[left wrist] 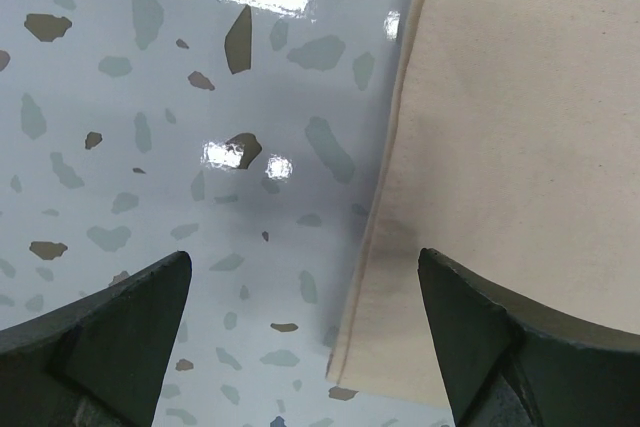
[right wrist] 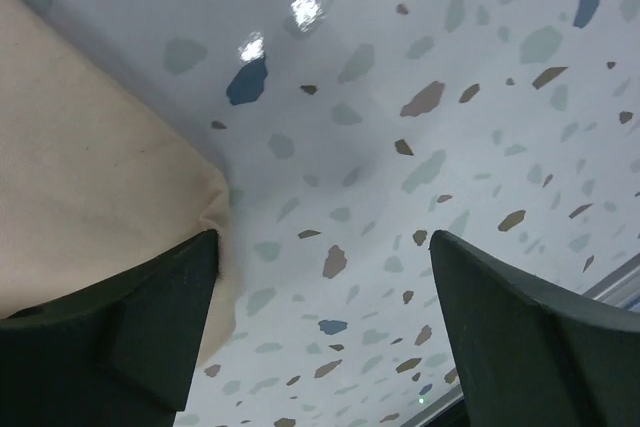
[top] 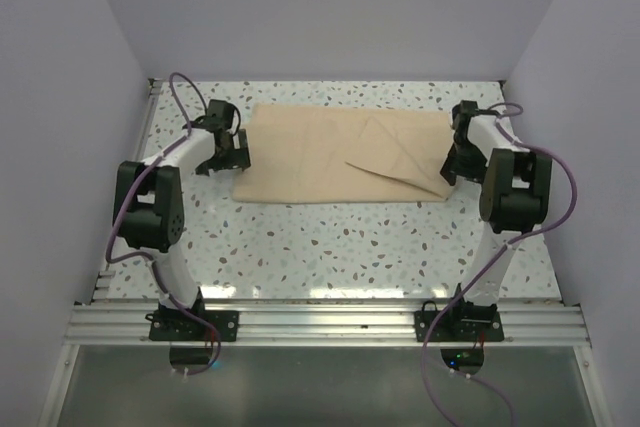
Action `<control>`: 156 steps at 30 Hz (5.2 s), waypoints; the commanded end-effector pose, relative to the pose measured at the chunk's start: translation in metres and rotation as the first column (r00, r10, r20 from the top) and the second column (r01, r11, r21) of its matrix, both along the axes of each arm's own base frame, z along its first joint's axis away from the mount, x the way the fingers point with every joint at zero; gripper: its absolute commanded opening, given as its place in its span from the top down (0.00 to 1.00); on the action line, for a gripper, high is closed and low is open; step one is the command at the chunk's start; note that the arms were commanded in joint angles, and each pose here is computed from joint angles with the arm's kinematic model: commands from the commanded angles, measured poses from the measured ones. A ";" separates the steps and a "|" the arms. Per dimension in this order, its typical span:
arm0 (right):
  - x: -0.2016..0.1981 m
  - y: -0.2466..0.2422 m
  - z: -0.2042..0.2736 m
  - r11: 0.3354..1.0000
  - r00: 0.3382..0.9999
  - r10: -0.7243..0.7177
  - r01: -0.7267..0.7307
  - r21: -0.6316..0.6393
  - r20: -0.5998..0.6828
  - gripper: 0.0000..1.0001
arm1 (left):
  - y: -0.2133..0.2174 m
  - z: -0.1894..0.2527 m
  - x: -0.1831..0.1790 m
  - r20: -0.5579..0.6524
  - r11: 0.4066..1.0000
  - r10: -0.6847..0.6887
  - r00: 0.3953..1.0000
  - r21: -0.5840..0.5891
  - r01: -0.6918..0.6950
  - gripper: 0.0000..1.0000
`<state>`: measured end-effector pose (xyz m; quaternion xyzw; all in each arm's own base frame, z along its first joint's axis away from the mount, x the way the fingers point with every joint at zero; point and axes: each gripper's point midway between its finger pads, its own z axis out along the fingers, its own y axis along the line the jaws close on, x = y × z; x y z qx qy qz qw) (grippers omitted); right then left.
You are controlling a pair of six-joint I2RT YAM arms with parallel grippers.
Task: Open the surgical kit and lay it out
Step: Open the surgical kit at the center of the board, then smooth out the surgical kit at the center of the board.
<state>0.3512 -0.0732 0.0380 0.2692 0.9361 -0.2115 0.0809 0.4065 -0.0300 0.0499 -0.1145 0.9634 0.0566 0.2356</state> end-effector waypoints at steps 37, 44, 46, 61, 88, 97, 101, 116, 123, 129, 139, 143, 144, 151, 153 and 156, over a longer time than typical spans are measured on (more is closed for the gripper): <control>0.119 0.306 0.032 0.640 0.671 0.668 -0.739 0.213 0.321 0.25 | 0.002 0.011 -0.026 0.049 0.999 -0.034 0.998 0.021 0.033 0.00; 0.103 0.304 -0.004 0.654 0.687 0.698 -0.727 0.212 0.203 0.27 | 0.001 0.003 -0.028 0.039 0.999 -0.033 0.999 0.013 0.033 0.01; 0.102 0.299 -0.012 0.665 0.695 0.697 -0.719 0.204 0.177 0.31 | 0.002 0.002 -0.028 0.038 0.999 -0.034 0.999 0.016 0.033 0.01; 0.102 0.276 -0.004 0.704 0.716 0.688 -0.698 0.128 0.121 0.99 | -0.002 -0.010 -0.025 0.018 0.999 -0.042 0.999 0.004 0.042 0.01; -0.141 0.260 0.139 0.623 0.730 0.635 -0.677 0.392 0.253 1.00 | -0.001 0.140 -0.038 0.348 0.986 0.147 0.926 -0.125 -0.109 0.00; -0.318 0.166 0.122 0.621 0.843 0.446 -0.533 0.574 0.300 0.22 | -0.006 0.178 -0.100 0.385 0.977 0.189 0.903 -0.162 -0.135 0.00; -0.333 0.145 0.124 0.669 0.863 0.429 -0.503 0.547 0.268 0.02 | -0.007 0.182 -0.129 0.402 0.964 0.224 0.888 -0.224 -0.142 0.00; -0.192 0.203 0.203 0.691 0.708 0.447 -0.661 0.293 0.546 0.02 | -0.031 0.161 -0.085 0.437 0.985 0.065 0.897 -0.170 0.012 0.00; -0.077 0.179 0.168 0.829 0.834 0.297 -0.467 0.309 0.465 0.03 | -0.030 0.148 0.032 0.432 0.994 0.002 0.902 -0.103 0.047 0.00; -0.004 0.110 0.146 0.944 0.881 0.108 -0.237 0.231 0.461 0.09 | -0.024 0.123 0.132 0.448 0.989 -0.017 0.894 -0.121 0.080 0.00; 0.063 0.037 0.080 0.970 0.890 -0.116 0.006 0.244 0.442 0.19 | -0.038 0.036 0.201 0.371 0.962 -0.045 0.928 -0.235 0.140 0.04; 0.076 0.020 0.048 0.975 0.910 -0.117 0.029 0.221 0.397 0.20 | -0.052 0.011 0.201 0.340 0.938 -0.050 0.939 -0.308 0.161 0.06; 0.080 0.016 0.042 0.974 0.910 -0.123 0.034 0.223 0.397 0.21 | -0.055 0.006 0.201 0.332 0.934 -0.053 0.942 -0.317 0.164 0.07; 0.102 0.011 -0.007 0.977 0.947 -0.078 0.010 0.214 0.313 0.24 | -0.069 -0.030 0.181 0.260 0.929 -0.095 0.961 -0.324 0.179 0.18; 0.101 0.008 -0.025 0.979 0.959 -0.065 0.008 0.203 0.275 0.27 | -0.073 -0.033 0.177 0.252 0.926 -0.117 0.961 -0.323 0.197 0.26; 0.100 0.010 -0.042 0.977 0.970 -0.056 0.004 0.213 0.237 0.34 | -0.079 -0.039 0.171 0.228 0.921 -0.131 0.965 -0.332 0.203 0.40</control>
